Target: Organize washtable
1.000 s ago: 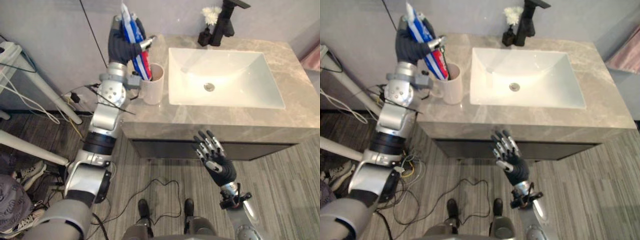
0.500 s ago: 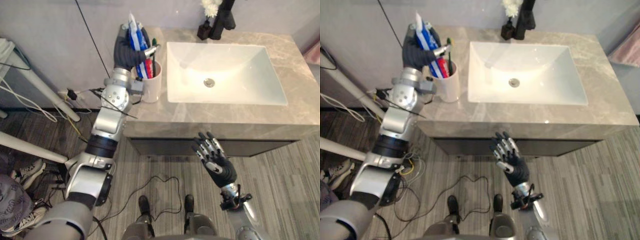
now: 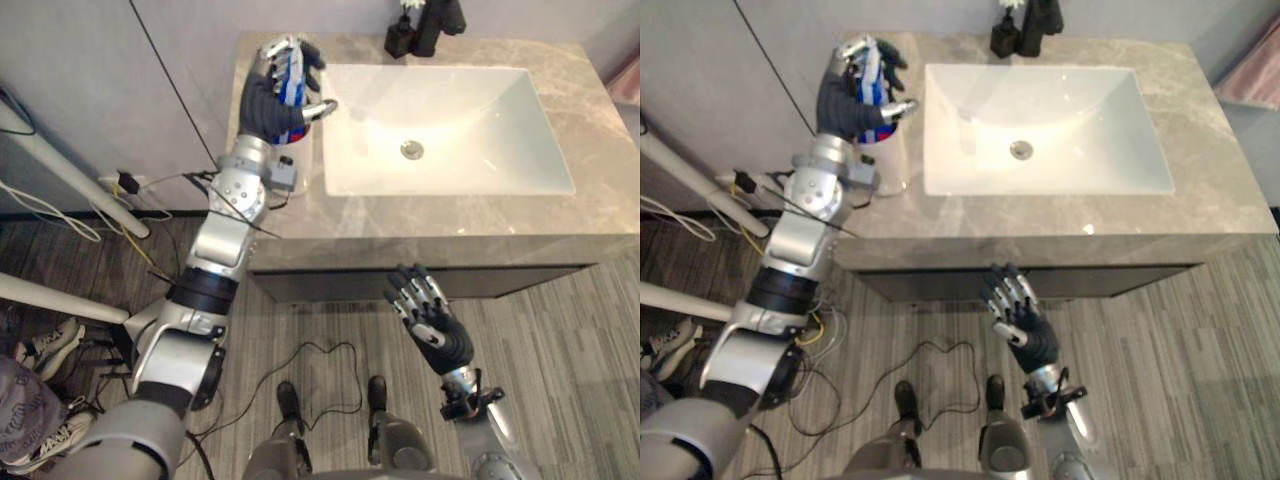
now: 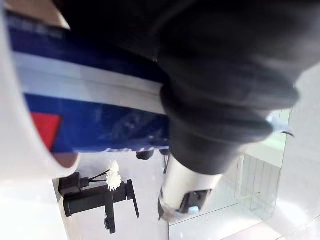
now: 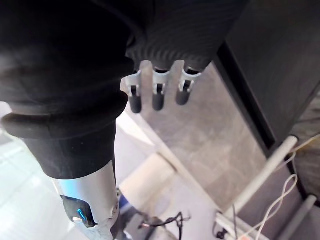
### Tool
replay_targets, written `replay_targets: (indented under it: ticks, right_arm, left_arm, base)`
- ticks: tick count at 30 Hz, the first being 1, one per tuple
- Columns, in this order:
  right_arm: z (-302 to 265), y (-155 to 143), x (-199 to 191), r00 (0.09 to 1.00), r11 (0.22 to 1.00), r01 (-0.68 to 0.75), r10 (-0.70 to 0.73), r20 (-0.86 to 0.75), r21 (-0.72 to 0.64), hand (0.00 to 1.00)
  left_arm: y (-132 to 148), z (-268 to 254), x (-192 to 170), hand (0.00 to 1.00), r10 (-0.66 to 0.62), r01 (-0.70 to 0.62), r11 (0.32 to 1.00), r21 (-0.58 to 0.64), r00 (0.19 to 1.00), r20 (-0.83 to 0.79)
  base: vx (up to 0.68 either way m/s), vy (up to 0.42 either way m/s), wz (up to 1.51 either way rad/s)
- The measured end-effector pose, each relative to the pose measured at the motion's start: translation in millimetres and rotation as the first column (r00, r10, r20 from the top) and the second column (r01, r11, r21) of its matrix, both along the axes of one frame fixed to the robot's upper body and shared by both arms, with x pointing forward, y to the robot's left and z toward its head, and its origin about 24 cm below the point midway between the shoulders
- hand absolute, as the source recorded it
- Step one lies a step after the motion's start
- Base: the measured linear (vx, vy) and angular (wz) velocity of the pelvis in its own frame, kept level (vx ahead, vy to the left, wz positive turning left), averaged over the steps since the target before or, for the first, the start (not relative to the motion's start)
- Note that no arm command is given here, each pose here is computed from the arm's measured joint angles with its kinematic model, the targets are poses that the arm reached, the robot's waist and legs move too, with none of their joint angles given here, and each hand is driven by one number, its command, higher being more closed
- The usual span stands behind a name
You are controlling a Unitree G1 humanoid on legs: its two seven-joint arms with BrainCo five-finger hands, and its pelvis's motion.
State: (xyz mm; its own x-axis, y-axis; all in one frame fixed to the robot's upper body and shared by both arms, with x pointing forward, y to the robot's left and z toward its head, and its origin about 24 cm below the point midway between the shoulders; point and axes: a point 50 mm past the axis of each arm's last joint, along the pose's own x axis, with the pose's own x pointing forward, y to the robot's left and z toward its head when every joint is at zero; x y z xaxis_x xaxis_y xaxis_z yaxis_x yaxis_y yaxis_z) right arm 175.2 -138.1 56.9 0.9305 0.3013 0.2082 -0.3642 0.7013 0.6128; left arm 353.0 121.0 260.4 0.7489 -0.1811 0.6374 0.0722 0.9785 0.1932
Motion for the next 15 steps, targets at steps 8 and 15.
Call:
replay_targets:
  ticks: [8,15]
  right_arm:
    - [2.6,0.4,-3.2,1.0,1.0,0.002,-0.002,0.007,0.005,0.0]
    - [2.5,1.9,-3.4,1.0,1.0,0.008,-0.008,0.005,0.02,0.0]
  left_arm:
    - [-0.4,0.1,-0.2,0.0,0.014,-0.014,1.0,0.023,1.0,0.009]
    - [-0.4,0.1,-0.2,0.0,0.014,-0.015,1.0,0.023,1.0,0.009]
  base:
    - [0.02,0.008,0.0]
    - [0.02,0.009,0.01]
